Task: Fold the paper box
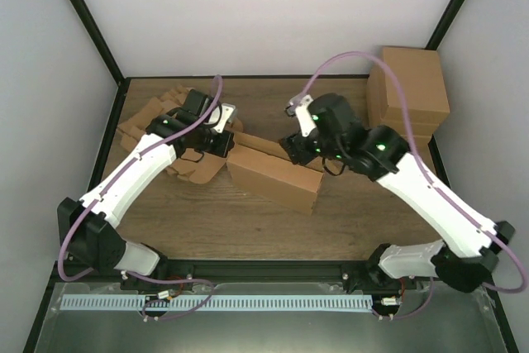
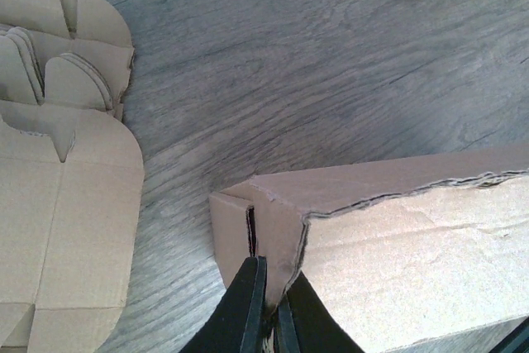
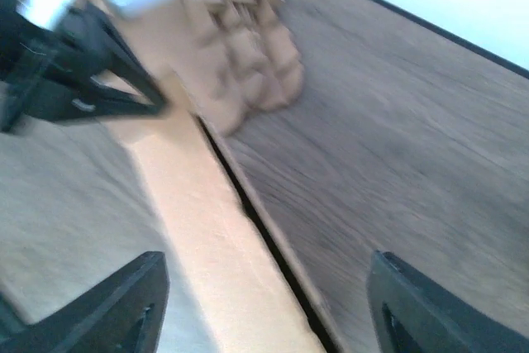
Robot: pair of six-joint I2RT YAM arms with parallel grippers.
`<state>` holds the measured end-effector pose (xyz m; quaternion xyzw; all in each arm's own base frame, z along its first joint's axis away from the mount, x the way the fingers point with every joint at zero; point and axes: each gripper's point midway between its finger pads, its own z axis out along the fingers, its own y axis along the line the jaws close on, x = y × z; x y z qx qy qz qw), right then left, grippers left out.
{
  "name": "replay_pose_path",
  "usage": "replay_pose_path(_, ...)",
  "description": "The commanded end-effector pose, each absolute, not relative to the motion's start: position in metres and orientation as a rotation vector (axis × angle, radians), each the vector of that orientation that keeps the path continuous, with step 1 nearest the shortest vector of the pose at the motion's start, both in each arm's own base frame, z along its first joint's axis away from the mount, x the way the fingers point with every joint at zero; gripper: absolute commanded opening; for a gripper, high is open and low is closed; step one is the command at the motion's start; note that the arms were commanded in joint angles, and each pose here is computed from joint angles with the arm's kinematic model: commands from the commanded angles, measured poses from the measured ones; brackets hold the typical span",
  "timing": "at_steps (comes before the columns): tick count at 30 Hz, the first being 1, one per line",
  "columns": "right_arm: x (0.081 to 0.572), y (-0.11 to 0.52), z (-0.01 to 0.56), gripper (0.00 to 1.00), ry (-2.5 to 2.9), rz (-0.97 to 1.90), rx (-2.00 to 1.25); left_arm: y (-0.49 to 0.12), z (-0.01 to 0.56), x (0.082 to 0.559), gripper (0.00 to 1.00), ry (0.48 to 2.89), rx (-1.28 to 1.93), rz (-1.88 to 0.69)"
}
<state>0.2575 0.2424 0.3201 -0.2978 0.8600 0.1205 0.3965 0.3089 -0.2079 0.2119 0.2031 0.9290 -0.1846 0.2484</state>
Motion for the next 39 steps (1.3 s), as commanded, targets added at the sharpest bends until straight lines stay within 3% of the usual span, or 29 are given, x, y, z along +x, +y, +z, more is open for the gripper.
replay_pose_path(1,0.207,0.262,0.389,0.58,1.994,0.699,-0.845,-0.207,0.202,0.299,0.04,2.595,0.567,-0.510)
replay_pose_path(3,0.186,0.277,0.398,0.41,1.943,0.871,-0.916,-0.208,0.203,0.299,0.04,2.594,0.566,-0.513)
replay_pose_path(6,0.166,0.294,0.374,0.34,1.932,1.042,-1.013,-0.208,0.204,0.299,0.04,2.592,0.566,-0.510)
replay_pose_path(10,0.178,0.298,0.327,0.27,2.016,1.005,-0.977,-0.208,0.206,0.299,0.04,2.592,0.572,-0.504)
replay_pose_path(13,0.190,0.299,0.298,0.04,2.086,0.923,-0.915,-0.209,0.206,0.299,0.04,2.592,0.573,-0.507)
replay_pose_path(14,0.192,0.301,0.290,0.01,2.103,0.876,-0.899,-0.209,0.207,0.299,0.04,2.592,0.571,-0.509)
replay_pose_path(29,0.240,0.276,0.199,0.01,2.296,0.324,-0.622,-0.207,0.204,0.295,0.04,2.608,0.588,-0.471)
replay_pose_path(39,0.239,0.268,0.181,0.01,2.349,0.261,-0.617,-0.208,0.205,0.291,0.04,2.620,0.584,-0.483)
